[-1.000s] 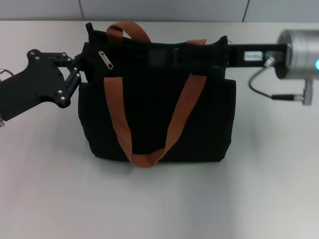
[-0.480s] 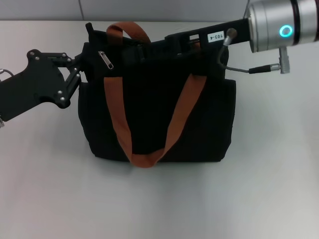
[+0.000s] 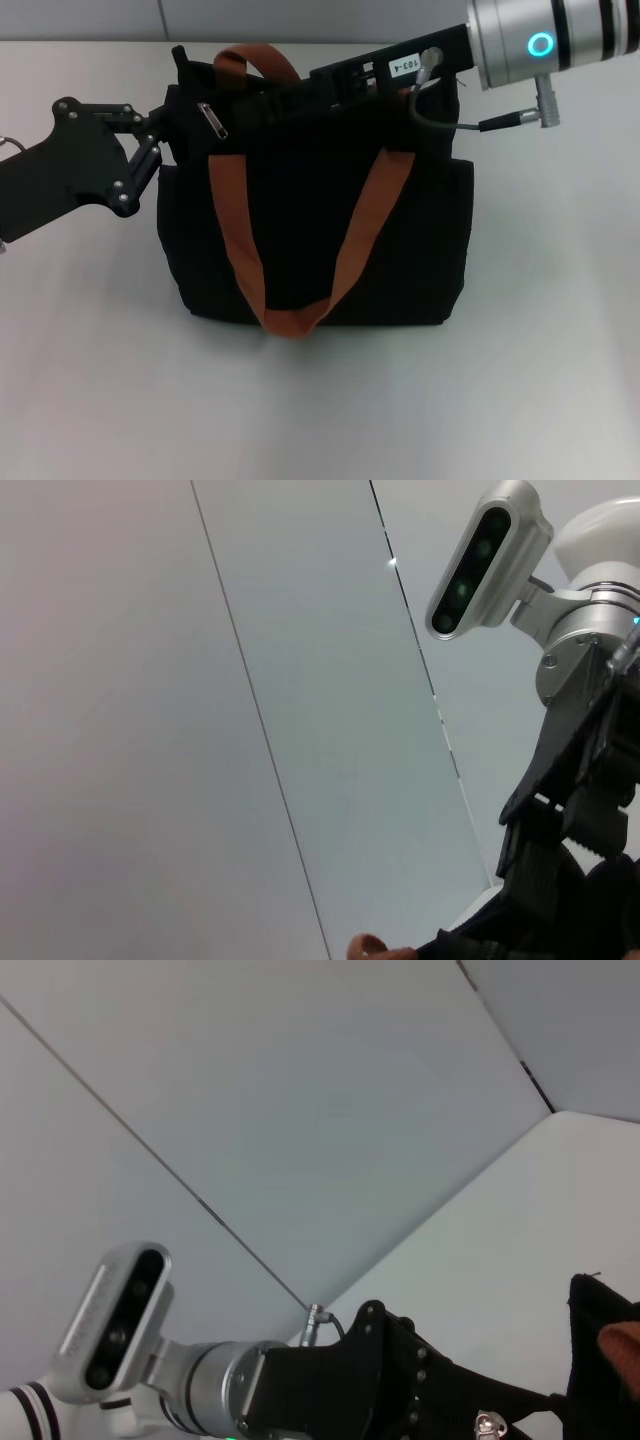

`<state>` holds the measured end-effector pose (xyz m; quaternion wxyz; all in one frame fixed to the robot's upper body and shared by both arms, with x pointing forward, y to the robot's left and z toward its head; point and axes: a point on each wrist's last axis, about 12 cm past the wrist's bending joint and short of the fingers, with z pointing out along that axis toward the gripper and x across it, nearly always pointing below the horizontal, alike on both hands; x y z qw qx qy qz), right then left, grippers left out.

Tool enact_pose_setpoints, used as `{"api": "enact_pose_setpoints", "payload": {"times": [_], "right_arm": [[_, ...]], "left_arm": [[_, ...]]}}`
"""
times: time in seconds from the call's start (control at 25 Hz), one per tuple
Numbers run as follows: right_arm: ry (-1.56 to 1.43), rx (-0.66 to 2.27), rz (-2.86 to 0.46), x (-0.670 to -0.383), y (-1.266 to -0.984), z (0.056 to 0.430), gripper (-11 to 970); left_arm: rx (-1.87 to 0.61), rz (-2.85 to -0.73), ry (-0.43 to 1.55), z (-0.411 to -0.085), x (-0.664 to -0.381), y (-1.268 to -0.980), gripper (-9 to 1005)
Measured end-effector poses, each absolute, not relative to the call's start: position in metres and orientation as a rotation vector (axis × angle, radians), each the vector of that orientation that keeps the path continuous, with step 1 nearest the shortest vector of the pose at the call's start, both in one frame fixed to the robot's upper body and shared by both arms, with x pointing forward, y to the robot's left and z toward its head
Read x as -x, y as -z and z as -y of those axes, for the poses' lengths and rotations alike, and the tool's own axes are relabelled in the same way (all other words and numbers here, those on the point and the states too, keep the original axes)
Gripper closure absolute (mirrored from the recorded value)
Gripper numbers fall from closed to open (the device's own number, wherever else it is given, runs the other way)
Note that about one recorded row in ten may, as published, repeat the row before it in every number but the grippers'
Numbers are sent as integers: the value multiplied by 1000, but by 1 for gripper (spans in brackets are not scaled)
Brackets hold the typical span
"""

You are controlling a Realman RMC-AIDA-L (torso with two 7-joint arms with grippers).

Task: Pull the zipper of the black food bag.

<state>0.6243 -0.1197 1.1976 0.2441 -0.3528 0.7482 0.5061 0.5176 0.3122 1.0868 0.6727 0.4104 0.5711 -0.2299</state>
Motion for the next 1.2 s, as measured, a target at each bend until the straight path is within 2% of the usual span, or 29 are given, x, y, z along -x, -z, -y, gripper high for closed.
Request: {"api": "enact_pose_setpoints", "payload": {"times": [0.28,0.84,1.2], "right_arm": [[-1344,1002,-2059,-625,-1199,108,478],[-1278,1047,-2066,-629,-1201,97,573],[-1235,1079,-2064,-631,-1203,88,594]], "left_arm": [[-922,-1280,521,-312,-518,-1088,958],[-916,-1274,529,-311,-518,-1089,954],[-920,-1259,543,-309,-517,-1090,952]]}}
